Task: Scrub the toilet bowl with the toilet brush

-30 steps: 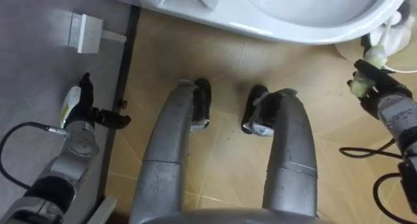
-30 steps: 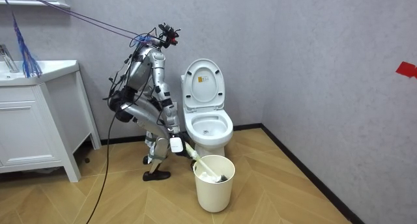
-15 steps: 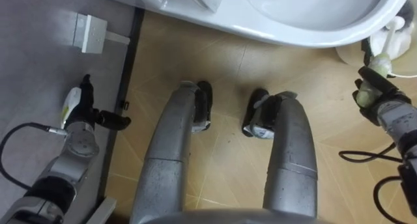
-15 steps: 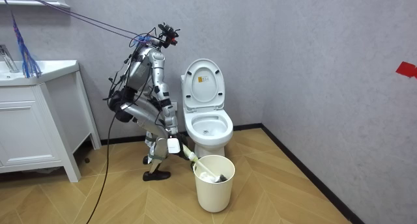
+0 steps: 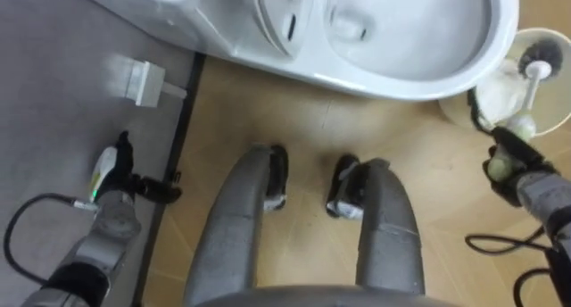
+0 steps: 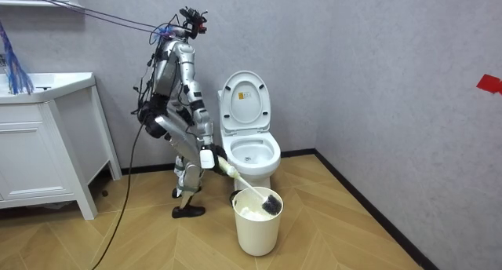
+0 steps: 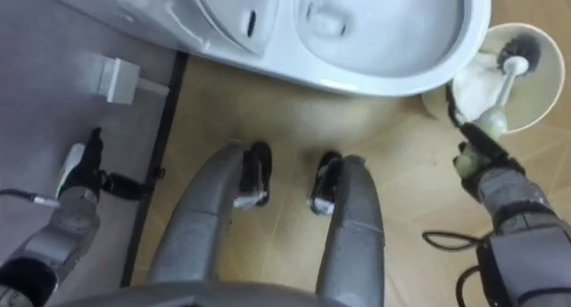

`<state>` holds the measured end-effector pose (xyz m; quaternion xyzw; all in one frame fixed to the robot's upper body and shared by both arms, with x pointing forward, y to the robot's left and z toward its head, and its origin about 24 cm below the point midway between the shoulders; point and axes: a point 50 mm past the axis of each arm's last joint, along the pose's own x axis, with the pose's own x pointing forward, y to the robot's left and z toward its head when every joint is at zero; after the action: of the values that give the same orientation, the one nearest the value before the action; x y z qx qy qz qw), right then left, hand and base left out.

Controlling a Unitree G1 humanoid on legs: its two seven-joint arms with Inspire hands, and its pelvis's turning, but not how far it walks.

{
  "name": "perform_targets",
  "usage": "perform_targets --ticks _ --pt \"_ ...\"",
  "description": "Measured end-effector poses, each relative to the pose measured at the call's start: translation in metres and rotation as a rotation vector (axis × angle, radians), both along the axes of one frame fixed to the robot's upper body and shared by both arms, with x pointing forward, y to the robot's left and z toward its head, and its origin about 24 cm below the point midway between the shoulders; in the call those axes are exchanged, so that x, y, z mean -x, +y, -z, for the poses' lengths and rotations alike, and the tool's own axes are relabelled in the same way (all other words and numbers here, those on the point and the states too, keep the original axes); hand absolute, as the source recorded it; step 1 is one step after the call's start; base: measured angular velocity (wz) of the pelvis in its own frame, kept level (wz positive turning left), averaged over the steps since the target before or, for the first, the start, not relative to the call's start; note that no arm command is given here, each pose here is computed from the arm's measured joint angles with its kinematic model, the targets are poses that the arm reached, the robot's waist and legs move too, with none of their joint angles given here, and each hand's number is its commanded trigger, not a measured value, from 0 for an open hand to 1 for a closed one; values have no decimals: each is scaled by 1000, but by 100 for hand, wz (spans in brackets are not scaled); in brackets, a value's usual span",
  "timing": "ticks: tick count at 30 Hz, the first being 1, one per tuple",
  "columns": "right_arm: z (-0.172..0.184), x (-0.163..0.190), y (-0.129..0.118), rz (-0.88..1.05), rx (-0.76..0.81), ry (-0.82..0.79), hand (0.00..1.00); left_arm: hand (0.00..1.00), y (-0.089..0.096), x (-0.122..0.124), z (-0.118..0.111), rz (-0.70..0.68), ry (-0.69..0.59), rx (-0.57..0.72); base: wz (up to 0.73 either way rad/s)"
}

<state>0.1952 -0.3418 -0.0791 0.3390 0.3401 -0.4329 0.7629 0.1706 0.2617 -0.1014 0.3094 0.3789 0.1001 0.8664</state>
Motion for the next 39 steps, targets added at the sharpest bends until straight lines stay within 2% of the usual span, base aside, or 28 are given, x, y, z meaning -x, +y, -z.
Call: perform_targets --ticks 7,11,16,23,25,30,39 --pt "10 16 3 84 -59 -17 100 0 -2 8 6 -21 18 34 -4" --pt "20 27 9 158 -101 -29 100 0 4 18 10 -86 12 65 -6" --pt "41 61 21 293 -168 -13 100 0 11 54 20 -184 61 87 -2" --pt "60 122 29 310 -136 100 100 0 10 97 29 -318 106 121 8" --pt "64 135 35 286 -135 123 100 0 12 108 28 -347 95 122 13" --pt "69 152 44 190 -100 183 100 0 16 114 24 -343 82 79 18" --pt "69 127 60 -151 11 210 100 0 4 95 4 -301 -95 -33 8"
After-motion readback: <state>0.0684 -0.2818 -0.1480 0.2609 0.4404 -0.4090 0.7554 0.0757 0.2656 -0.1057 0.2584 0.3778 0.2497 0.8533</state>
